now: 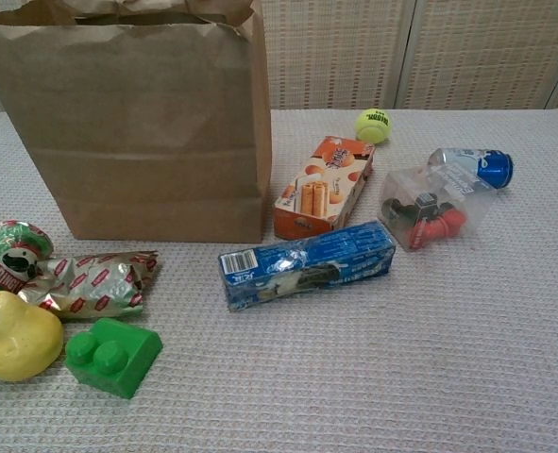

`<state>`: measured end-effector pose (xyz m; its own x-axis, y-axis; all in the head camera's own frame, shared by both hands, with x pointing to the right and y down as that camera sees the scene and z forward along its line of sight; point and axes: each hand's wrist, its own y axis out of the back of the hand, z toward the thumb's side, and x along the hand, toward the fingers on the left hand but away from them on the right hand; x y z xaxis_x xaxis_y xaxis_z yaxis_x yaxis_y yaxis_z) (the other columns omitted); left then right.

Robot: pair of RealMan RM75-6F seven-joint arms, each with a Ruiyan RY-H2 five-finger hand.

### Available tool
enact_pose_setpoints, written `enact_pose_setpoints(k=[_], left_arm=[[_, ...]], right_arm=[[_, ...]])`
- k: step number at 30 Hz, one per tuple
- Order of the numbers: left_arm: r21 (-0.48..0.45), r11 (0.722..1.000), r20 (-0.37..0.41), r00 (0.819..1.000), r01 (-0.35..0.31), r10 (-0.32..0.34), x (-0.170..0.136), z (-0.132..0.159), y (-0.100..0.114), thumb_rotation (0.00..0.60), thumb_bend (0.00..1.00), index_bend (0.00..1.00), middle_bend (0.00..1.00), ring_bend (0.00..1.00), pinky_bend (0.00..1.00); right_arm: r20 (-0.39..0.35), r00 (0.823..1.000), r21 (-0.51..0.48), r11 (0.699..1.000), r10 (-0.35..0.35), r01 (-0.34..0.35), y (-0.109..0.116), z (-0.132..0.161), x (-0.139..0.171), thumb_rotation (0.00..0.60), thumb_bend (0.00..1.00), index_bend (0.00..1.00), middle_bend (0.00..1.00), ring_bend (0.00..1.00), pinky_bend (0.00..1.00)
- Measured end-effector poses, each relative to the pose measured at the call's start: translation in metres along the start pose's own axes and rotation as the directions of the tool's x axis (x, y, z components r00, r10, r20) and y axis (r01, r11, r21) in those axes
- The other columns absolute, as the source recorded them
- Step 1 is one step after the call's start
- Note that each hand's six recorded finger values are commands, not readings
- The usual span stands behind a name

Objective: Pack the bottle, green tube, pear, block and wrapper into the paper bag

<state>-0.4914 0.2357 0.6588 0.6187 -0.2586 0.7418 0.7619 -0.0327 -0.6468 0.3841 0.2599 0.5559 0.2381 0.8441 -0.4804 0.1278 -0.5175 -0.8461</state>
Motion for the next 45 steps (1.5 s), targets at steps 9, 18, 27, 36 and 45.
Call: enact_pose_setpoints(k=[9, 18, 27, 36, 45], left_arm=[[-0.152, 0.950, -0.505, 0.848, -0.272, 0.162, -0.009, -0.075, 0.033, 0.600, 0.69, 0.64, 0.67, 0.63, 0.75], [-0.303, 0.507, -0.921, 0.385, -0.807, 0.062, -0.016, -0.122, 0.066, 0.600, 0.68, 0.63, 0.66, 0.62, 0.71], [-0.091, -0.242, -0.933, 0.168, -0.966, -0.319, -0.021, -0.175, 0.137, 0.600, 0.68, 0.64, 0.66, 0.61, 0.71], [-0.141, -0.410, -0.939, 0.253, -0.901, -0.232, 0.000, -0.215, 0.220, 0.600, 0.68, 0.64, 0.66, 0.61, 0.71], [-0.288, -0.365, -0.919, 0.363, -0.885, -0.153, 0.055, -0.198, 0.252, 0.600, 0.67, 0.63, 0.63, 0.58, 0.69]], right_arm=[[-0.001, 1.000, -0.010, 1.000, -0.001, 0.001, 0.001, 0.000, 0.000, 0.600, 0.13, 0.00, 0.00, 0.00, 0.03], [-0.004, 1.000, -0.015, 1.000, 0.005, -0.005, 0.000, 0.000, 0.001, 0.600, 0.13, 0.00, 0.00, 0.00, 0.03], [-0.004, 1.000, -0.017, 1.000, 0.015, -0.015, -0.001, 0.000, 0.001, 0.600, 0.13, 0.00, 0.00, 0.00, 0.03], [-0.004, 1.000, -0.023, 1.000, 0.017, -0.017, 0.000, -0.001, 0.000, 0.600, 0.13, 0.00, 0.00, 0.00, 0.03], [-0.006, 1.000, -0.036, 0.999, 0.026, -0.026, -0.001, 0.001, -0.001, 0.600, 0.13, 0.00, 0.00, 0.00, 0.03]])
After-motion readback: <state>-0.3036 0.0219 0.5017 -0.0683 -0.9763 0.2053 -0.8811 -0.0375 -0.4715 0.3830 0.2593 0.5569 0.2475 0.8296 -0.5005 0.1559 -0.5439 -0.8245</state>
